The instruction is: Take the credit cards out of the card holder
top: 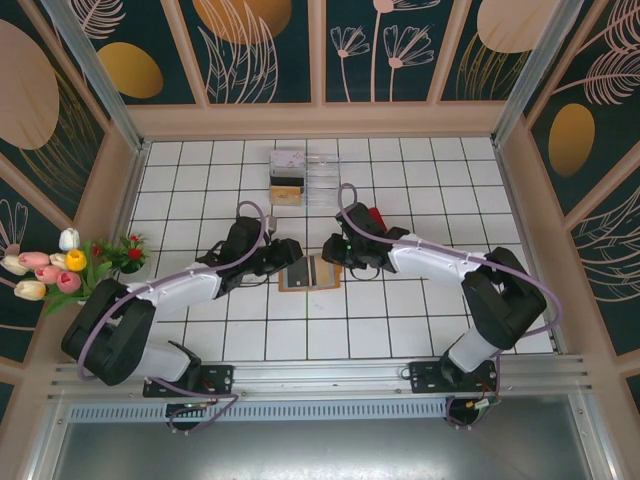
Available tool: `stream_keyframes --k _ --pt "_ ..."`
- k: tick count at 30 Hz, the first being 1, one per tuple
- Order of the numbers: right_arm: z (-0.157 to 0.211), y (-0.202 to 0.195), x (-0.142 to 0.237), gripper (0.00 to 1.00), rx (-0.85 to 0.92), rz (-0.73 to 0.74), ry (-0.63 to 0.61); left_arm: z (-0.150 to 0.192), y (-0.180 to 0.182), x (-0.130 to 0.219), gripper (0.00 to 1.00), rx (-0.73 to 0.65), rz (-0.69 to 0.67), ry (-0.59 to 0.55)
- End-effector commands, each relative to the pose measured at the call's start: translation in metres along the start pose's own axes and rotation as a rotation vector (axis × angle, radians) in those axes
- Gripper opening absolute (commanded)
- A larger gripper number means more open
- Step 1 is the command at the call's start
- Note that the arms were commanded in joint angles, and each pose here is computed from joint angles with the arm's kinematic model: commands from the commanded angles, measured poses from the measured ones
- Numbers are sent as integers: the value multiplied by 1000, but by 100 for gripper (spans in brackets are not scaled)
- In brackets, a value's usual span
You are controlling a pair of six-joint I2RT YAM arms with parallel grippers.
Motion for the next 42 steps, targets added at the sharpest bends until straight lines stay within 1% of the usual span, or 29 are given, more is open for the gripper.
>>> stream_keyframes --k 1,3,6,10,13,20,31,42 --pt "6 -3 -9 20 -7 54 41 2 5 -6 32 22 -42 8" --pt "8 2 -15 15 -3 43 58 5 6 -13 29 38 -35 31" --pt "9 3 -24 14 -3 38 83 9 7 -25 26 47 -33 65" --pt "10 2 -30 14 0 50 101 14 2 -35 26 35 -15 116" --pt "11 0 -33 16 -1 59 105 14 3 -38 28 33 -21 128" --pt "13 -7 -40 17 -12 73 126 19 15 -50 28 57 -40 169" --pt "22 -16 -46 22 -32 81 160 21 35 -53 28 59 -120 163" --pt "29 -33 -47 22 -134 -5 187 22 41 -58 28 68 -143 170"
Point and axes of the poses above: each hand's point on the last joint's axis, 136 mm out from that joint toward the fingers, its own x axis back along the fingers, its own y axis along the line the jaws close on, z = x × y, the point moved 6 cm from there along x, back along the fingers, and after that the axes turned 10 degrees about x, right-handed, at the moved point
